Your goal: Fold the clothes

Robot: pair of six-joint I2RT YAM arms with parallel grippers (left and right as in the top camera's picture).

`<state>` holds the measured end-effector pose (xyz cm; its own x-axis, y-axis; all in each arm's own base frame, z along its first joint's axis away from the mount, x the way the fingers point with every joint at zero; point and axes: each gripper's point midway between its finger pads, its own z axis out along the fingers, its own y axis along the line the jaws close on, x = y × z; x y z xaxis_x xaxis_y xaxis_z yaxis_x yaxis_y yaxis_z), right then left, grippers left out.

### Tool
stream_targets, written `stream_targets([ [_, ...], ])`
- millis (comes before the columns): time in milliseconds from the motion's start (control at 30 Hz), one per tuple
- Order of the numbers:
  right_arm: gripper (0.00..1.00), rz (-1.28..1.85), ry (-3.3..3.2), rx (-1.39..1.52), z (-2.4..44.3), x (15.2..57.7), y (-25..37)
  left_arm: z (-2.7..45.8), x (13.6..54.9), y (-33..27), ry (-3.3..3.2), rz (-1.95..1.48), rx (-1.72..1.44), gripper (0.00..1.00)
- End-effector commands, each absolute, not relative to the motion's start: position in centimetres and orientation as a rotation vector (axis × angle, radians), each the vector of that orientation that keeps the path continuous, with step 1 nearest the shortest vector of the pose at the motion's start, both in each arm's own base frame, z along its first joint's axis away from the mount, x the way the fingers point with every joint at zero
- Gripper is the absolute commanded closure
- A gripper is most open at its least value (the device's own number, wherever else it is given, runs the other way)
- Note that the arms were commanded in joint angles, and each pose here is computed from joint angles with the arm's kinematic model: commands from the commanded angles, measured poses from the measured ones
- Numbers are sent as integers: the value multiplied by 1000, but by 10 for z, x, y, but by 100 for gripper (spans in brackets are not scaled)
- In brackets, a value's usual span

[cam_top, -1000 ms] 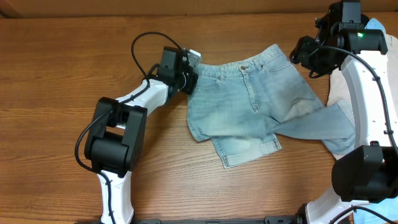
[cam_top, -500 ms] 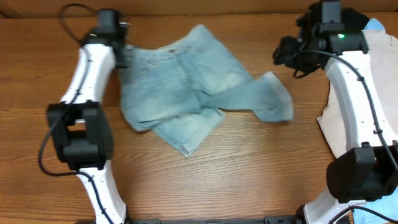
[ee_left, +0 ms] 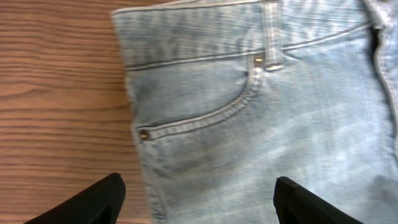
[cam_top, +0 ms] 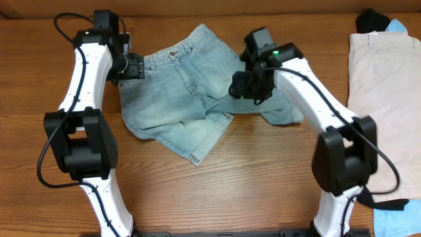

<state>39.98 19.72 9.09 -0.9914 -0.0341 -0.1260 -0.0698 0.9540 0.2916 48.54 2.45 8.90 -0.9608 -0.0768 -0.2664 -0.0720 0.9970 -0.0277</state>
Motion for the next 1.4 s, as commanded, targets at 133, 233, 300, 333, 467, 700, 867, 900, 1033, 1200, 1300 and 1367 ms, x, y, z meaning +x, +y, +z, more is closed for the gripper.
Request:
stream_targets([
  [133, 46, 243, 2987, 144, 65, 425, 143, 96, 496, 4, 2833, -109, -63, 17],
  [233, 42, 255, 2924, 239, 68, 447, 110, 98, 502, 1, 2806, -110, -52, 16],
  [300, 42, 281, 2876, 197, 70, 462, 91, 99, 506, -1, 2789, -110, -46, 16],
  [333, 42, 294, 2850, 168, 71, 470, 83, 100, 509, -2, 2778, -110, -43, 15],
  [467, 42, 262, 2773, 69, 70, 493, 52, 102, 514, -4, 2755, -110, -34, 13],
  [700, 42, 326, 2729, -85, 45, 511, 46, 103, 516, -5, 2746, -110, -33, 11],
  [867, 42, 414, 2699, -125, 28, 521, 57, 102, 514, -4, 2754, -110, -34, 10],
  [900, 42, 427, 2696, -129, 26, 522, 59, 102, 514, -4, 2755, -110, -34, 10],
  [1033, 45, 528, 2673, -176, 20, 523, 72, 102, 514, -4, 2755, -111, -35, 8],
  [1200, 72, 576, 2674, -174, 17, 522, 77, 103, 516, -5, 2745, -111, -33, 7],
  [1300, 96, 629, 2648, -155, 30, 524, 82, 103, 516, -5, 2745, -110, -33, 6],
  [1367, 96, 658, 2621, -157, 46, 526, 81, 103, 516, -5, 2744, -110, -33, 7],
])
